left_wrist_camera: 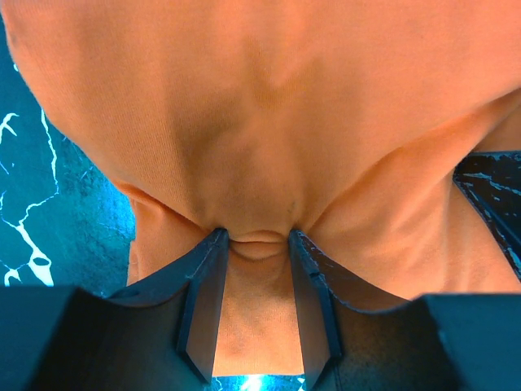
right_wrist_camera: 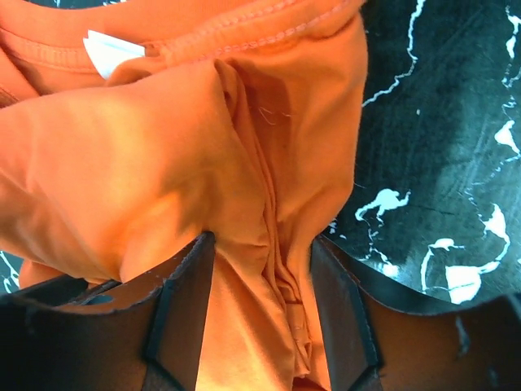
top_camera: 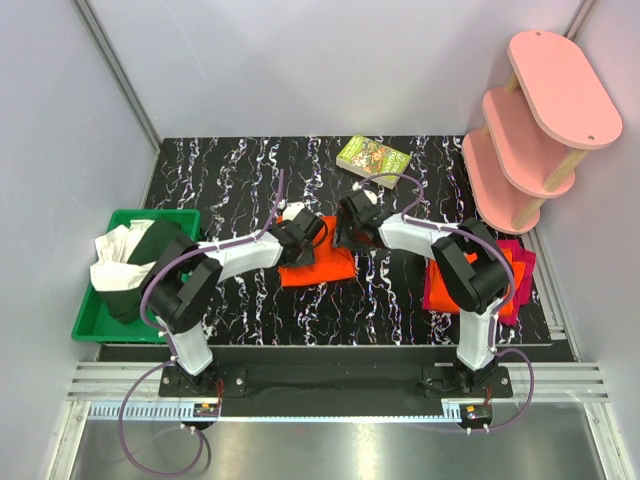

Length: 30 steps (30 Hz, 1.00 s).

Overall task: Fold and stack the t-shirts
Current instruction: Put the neatly folded tshirt into the corner of the board with the right arm

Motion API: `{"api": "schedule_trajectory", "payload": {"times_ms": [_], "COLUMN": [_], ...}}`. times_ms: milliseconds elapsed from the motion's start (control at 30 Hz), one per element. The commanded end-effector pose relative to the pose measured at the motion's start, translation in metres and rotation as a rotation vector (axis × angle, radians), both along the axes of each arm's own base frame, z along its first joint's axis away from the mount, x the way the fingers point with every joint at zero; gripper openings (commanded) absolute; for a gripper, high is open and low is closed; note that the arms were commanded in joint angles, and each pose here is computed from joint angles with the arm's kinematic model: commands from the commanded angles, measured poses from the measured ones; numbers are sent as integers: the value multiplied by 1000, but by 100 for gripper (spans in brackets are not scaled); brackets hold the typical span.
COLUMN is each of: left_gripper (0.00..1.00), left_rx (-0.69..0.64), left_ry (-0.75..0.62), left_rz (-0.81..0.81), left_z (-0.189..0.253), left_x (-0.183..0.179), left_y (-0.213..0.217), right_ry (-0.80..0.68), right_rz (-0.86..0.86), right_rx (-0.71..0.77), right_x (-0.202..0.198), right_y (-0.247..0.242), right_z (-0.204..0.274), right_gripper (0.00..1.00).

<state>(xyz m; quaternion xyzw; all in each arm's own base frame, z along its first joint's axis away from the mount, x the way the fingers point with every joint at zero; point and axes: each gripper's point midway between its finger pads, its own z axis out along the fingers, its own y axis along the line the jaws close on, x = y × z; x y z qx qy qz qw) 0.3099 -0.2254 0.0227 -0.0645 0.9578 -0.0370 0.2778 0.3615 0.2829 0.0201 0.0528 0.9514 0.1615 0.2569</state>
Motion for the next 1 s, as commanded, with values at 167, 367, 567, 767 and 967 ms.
{"api": "schedule_trajectory", "payload": {"times_ms": [167, 367, 567, 767, 967], "left_gripper": [41, 40, 40, 48, 50], "left_rx": [2, 0, -4, -191, -331], "left_ry": [116, 112, 98, -63, -210], "left_rz": [-22, -20, -11, -23, -37], "left_z": [-22, -20, -15, 36, 103], "left_x": [-22, -22, -21, -19, -27], "left_y": [-1, -1, 0, -11, -8], "right_ry": [253, 262, 97, -97, -222], "right_rz": [-12, -30, -12, -25, -72], "right_rx": [-232, -250, -248, -269, -256], "right_x": [-63, -71, -52, -20, -9], "right_y": [-55, -64, -63, -68, -76], "right_z": [-84, -85, -36, 55, 126], "right_gripper": [35, 0, 0, 0, 0]}}
